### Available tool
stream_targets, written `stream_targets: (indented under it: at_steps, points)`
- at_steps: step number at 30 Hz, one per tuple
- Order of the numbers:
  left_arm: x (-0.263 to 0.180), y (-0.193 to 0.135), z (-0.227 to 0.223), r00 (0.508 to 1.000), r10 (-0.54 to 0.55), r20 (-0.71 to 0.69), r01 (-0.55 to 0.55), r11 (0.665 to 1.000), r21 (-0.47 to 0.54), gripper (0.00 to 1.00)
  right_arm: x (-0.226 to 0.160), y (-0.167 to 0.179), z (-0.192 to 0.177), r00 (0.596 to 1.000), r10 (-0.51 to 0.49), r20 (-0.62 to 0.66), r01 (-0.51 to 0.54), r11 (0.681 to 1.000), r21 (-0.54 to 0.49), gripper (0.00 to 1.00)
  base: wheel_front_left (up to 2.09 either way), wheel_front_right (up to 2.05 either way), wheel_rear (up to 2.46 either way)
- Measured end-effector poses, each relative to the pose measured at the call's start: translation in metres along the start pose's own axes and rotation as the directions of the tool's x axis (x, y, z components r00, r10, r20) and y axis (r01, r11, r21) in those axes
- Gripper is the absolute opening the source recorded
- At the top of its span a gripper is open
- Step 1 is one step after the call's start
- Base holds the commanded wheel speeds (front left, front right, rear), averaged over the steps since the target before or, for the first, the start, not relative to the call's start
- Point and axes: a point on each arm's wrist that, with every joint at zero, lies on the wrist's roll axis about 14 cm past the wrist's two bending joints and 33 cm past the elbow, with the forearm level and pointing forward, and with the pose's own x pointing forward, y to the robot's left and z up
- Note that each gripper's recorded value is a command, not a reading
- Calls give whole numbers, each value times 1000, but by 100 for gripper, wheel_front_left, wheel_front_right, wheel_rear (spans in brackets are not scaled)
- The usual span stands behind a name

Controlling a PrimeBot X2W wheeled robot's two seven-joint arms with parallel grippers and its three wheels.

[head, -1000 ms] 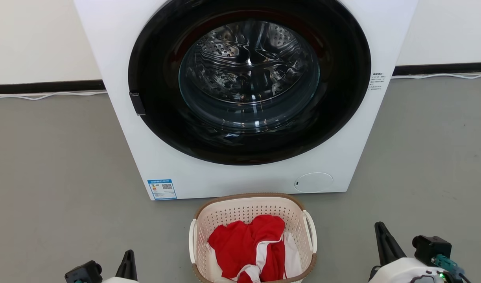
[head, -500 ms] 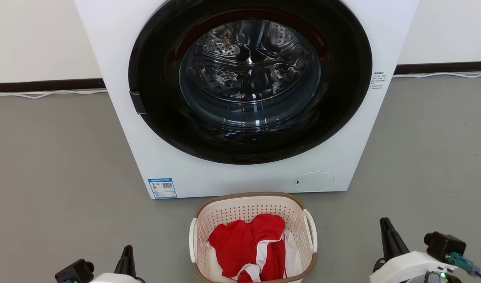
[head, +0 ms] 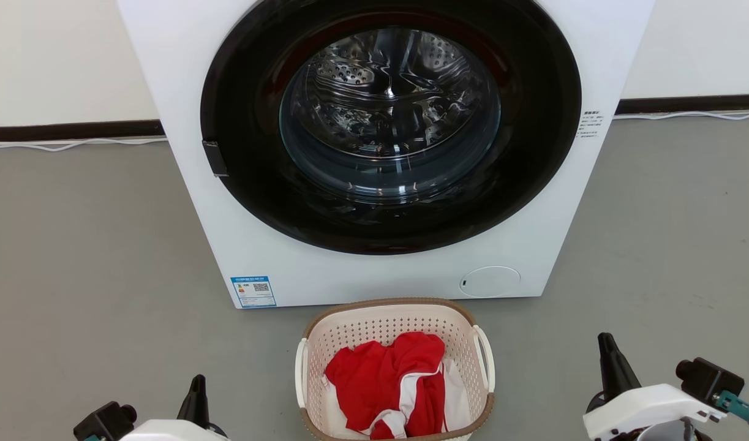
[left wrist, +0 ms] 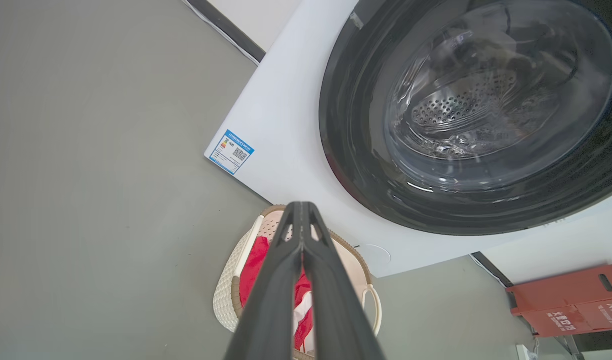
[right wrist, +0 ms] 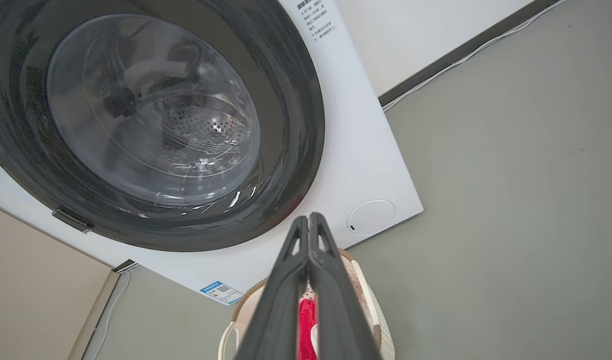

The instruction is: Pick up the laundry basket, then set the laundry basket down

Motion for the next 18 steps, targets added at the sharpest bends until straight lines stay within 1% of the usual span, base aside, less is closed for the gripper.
stream_targets:
  at_steps: [11, 18]
  points:
    - [1, -3, 4, 1000, -8, -1, 8, 993, -117, 0, 2, 1, 7, 1000, -6, 14, 5, 991, 133, 0, 0, 0, 0]
    - [2, -7, 7, 1000, -24, -5, 22, 981, -195, 0, 3, 1, 12, 1000, -9, 26, 3, 973, 232, 0, 0, 0, 0]
